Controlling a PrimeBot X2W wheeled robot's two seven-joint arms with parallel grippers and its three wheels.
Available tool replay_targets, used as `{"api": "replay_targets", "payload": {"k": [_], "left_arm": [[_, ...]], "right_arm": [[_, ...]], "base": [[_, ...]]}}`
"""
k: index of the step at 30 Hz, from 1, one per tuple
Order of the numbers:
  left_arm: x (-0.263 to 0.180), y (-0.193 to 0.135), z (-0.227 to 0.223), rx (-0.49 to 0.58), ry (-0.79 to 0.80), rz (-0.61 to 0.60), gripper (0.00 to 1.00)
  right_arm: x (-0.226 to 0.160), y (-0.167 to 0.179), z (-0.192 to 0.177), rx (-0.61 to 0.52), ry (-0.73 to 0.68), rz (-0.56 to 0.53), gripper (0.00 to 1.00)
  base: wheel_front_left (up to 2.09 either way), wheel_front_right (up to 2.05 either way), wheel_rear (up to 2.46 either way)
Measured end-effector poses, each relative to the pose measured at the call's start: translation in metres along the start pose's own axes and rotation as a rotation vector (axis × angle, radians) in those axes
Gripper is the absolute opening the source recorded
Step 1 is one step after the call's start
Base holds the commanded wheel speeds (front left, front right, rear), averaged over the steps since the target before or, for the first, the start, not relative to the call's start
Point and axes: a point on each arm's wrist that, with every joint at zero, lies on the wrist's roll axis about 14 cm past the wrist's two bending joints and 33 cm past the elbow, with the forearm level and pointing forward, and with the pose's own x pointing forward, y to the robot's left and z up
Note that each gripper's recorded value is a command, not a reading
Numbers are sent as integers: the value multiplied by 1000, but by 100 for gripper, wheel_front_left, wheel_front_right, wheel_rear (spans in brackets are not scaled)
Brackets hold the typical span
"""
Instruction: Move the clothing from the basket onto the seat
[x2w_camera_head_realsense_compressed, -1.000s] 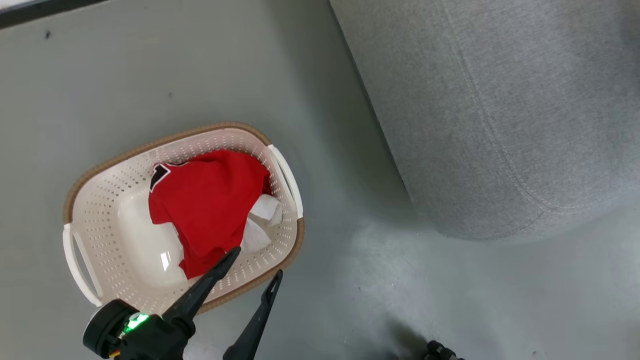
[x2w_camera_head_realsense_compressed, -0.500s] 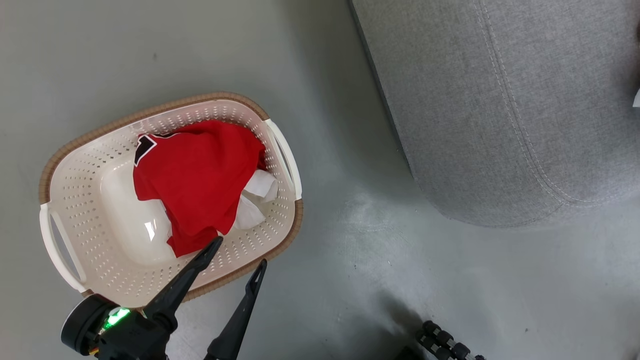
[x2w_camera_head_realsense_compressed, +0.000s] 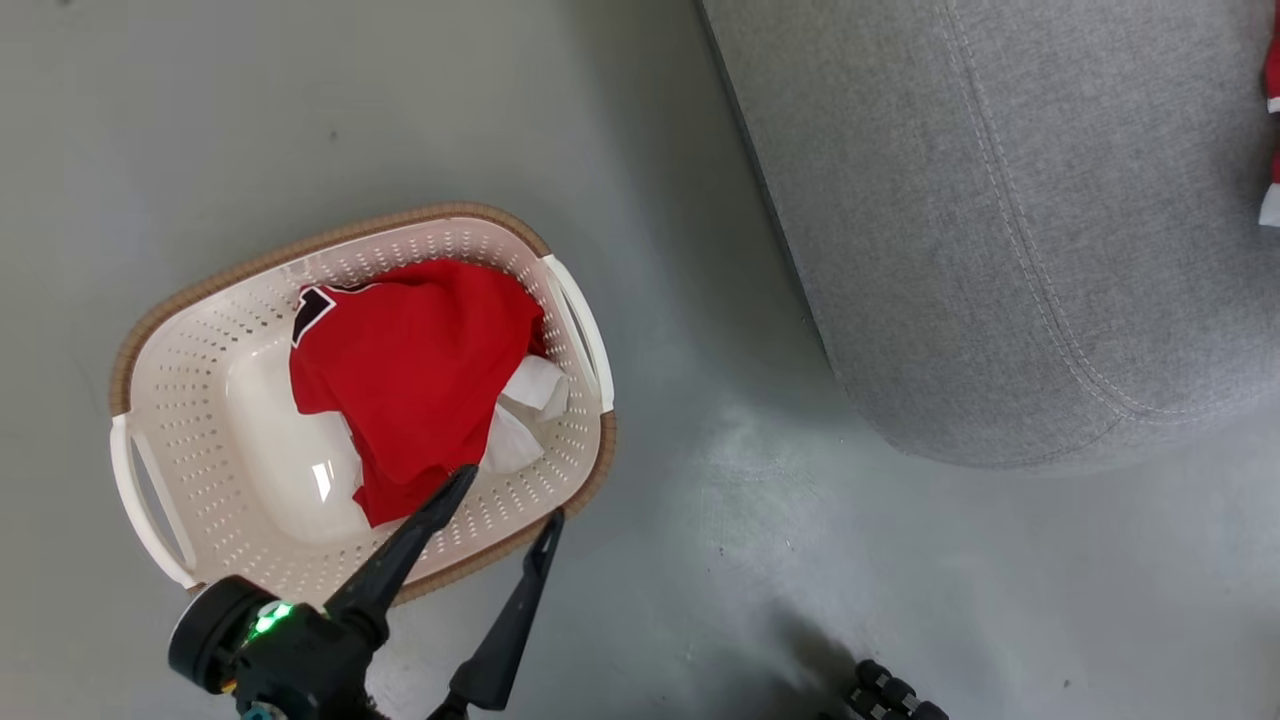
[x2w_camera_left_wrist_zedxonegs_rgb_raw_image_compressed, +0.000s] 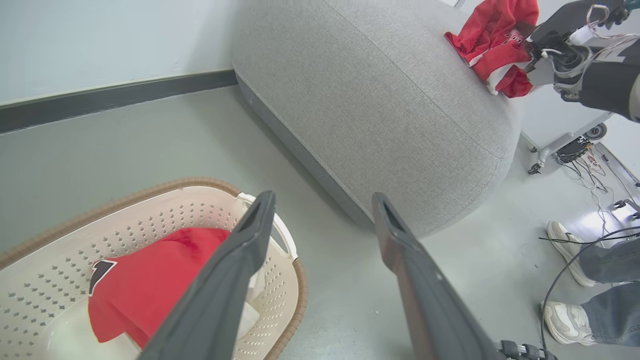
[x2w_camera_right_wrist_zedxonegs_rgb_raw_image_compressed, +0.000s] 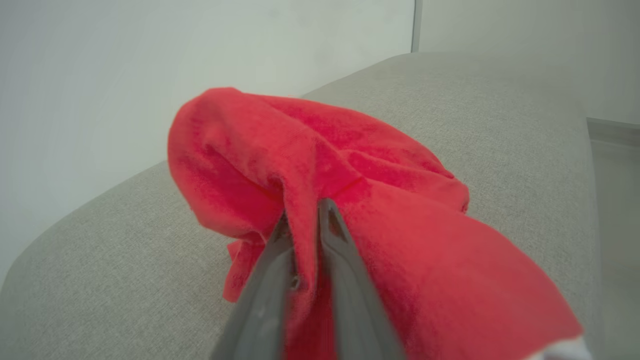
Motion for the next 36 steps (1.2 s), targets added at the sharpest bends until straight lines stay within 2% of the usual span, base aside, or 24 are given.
{"api": "replay_targets", "payload": {"k": [7, 12, 20, 26, 29, 36], "left_arm": [[3, -16, 12, 3, -45, -26, 100], [3, -31, 24, 6, -88, -45, 100], [-2, -43, 35, -2, -144, -20, 100], [-12, -41, 46, 10, -193, 45, 100], [-16, -44, 49, 10, -212, 62, 100], [-33, -46, 58, 9, -277, 140, 100]], "right_arm": [[-18, -10, 2, -58, 5, 12, 100], [-27, -16, 17, -96, -23, 35, 100], [-62, -26, 26, -152, -54, 69, 100], [-111, -1, 21, -131, -80, 145, 100], [-126, 5, 31, -120, -112, 186, 100], [-153, 46, 44, -100, -158, 371, 100]], "base": [[0, 0, 0], [0, 0, 0], [0, 0, 0], [0, 0, 0], [0, 0, 0], [0, 0, 0]]}}
